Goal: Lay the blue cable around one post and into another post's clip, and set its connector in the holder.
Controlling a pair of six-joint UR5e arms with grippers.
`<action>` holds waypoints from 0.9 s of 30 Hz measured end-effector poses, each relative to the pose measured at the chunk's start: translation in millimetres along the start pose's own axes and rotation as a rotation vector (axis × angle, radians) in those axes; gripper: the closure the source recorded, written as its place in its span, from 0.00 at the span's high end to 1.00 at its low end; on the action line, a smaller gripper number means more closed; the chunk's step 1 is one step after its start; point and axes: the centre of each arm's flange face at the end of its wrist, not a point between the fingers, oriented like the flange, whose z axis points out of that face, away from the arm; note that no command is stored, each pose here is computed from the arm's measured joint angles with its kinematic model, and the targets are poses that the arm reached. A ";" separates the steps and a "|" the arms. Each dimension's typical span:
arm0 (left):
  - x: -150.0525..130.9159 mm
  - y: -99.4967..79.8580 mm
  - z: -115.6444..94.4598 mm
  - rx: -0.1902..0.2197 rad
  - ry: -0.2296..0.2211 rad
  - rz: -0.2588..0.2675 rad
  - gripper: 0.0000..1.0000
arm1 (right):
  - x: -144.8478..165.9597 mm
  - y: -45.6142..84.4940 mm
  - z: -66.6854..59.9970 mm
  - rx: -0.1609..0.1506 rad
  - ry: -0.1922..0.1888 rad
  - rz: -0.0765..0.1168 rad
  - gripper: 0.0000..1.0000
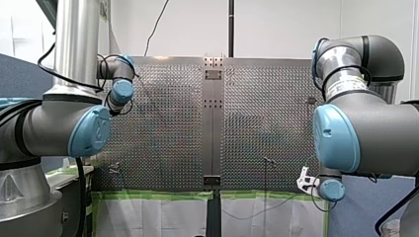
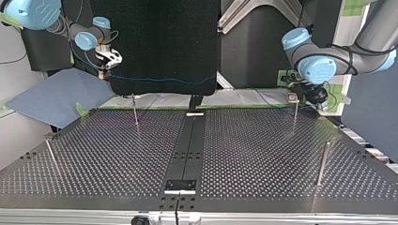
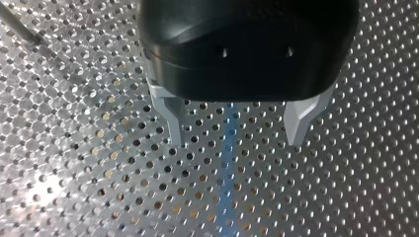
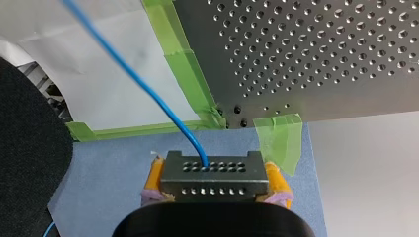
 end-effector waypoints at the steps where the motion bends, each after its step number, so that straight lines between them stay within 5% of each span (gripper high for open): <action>1: -1.0 0.6 -0.7 -0.006 -0.003 0.001 1.00 | 0.1 0.0 0.0 0.000 0.000 0.000 0.00; 14: -39.0 13.2 -19.9 -0.068 -0.078 -0.070 1.00 | -0.3 -1.7 -0.1 0.004 -0.001 -0.001 0.00; 27: -80.6 21.3 -46.4 -0.065 -0.161 -0.143 1.00 | -1.4 -4.1 -0.9 0.008 -0.006 -0.003 0.00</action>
